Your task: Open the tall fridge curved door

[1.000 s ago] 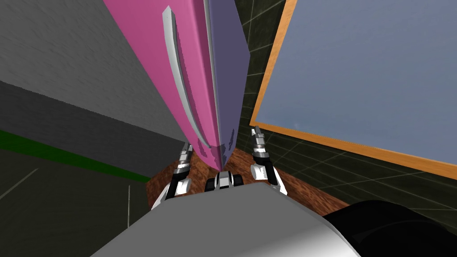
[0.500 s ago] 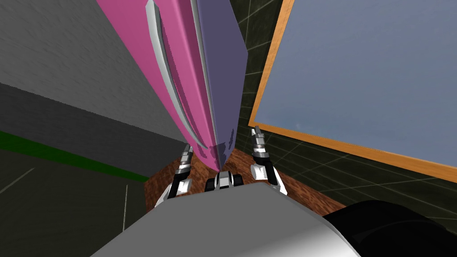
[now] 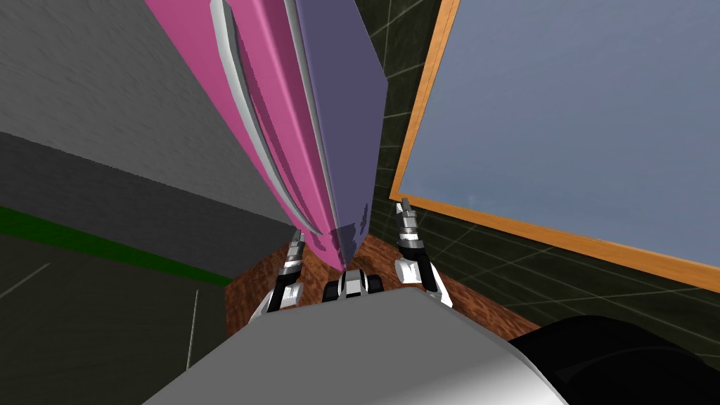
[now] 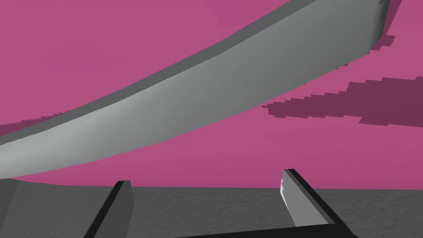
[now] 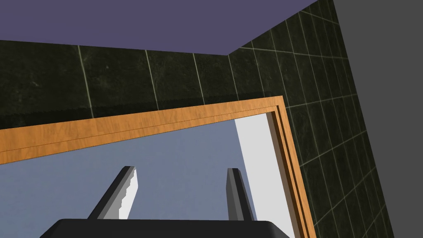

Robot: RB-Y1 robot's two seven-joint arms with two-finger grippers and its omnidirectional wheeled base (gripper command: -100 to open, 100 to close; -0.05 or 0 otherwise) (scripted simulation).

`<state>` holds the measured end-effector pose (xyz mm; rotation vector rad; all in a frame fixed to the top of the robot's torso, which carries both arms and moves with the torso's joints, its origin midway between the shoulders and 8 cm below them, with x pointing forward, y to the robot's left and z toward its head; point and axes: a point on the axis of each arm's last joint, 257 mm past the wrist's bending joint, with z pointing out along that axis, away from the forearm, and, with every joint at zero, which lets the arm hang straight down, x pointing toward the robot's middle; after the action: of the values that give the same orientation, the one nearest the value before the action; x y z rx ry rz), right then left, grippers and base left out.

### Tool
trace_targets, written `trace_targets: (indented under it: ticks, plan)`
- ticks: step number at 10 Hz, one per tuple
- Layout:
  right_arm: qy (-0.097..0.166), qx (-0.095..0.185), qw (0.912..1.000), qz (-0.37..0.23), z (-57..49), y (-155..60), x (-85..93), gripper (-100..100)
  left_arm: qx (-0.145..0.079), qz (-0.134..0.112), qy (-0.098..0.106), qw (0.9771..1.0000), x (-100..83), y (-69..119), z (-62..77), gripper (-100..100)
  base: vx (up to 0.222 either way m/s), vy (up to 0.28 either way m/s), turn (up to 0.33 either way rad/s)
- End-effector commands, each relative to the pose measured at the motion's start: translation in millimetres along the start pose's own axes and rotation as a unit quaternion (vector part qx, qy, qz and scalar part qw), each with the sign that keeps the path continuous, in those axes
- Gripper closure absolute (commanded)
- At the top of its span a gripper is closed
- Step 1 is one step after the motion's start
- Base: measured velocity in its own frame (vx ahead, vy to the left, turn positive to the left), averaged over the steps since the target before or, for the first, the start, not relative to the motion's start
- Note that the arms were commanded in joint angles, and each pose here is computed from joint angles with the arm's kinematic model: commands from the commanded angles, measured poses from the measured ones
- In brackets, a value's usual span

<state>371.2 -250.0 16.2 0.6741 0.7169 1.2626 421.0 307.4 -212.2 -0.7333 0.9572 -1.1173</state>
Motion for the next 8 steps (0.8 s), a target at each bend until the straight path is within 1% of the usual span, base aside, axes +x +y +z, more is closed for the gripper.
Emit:
trace_targets:
  ticks: [1, 2, 3, 4, 5, 7, 8]
  plan:
    - [0.000, 0.000, 1.0000, 0.000, 0.0, 0.0, 0.0, 0, -0.012, 0.007, 0.001, 0.9999, 0.5, 16.1, -6.6, -100, 0.003, -0.077, 0.017]
    - [0.000, 0.000, 1.0000, 0.000, 0.0, 0.0, 0.0, 0, -0.009, 0.013, 0.000, 0.9999, -0.1, 17.9, -5.6, -100, 0.002, -0.083, 0.030]
    - [0.000, 0.000, 1.0000, 0.000, 0.0, 0.0, 0.0, 0, -0.020, 0.014, 0.002, 0.9997, 0.5, 26.4, -10.6, -100, 0.010, -0.068, 0.015]
    - [0.000, 0.000, 1.0000, 0.000, 0.0, 0.0, 0.0, 0, -0.017, 0.019, 0.001, 0.9997, -0.3, 28.6, -9.9, -100, 0.013, -0.081, 0.021]
    - [0.000, 0.000, 1.0000, 0.000, 0.0, 0.0, 0.0, 0, -0.026, 0.020, 0.003, 0.9994, 0.2, 36.1, -14.6, -100, 0.016, -0.069, 0.014]
    - [0.000, 0.000, 1.0000, 0.000, 0.0, 0.0, 0.0, 0, -0.031, 0.033, 0.004, 0.9990, -1.8, 47.5, -18.3, -100, 0.023, -0.090, 0.035]
    - [0.000, 0.000, 1.0000, 0.000, 0.0, 0.0, 0.0, 0, -0.039, 0.033, 0.005, 0.9987, -1.5, 53.5, -22.5, -100, 0.006, -0.089, 0.017]
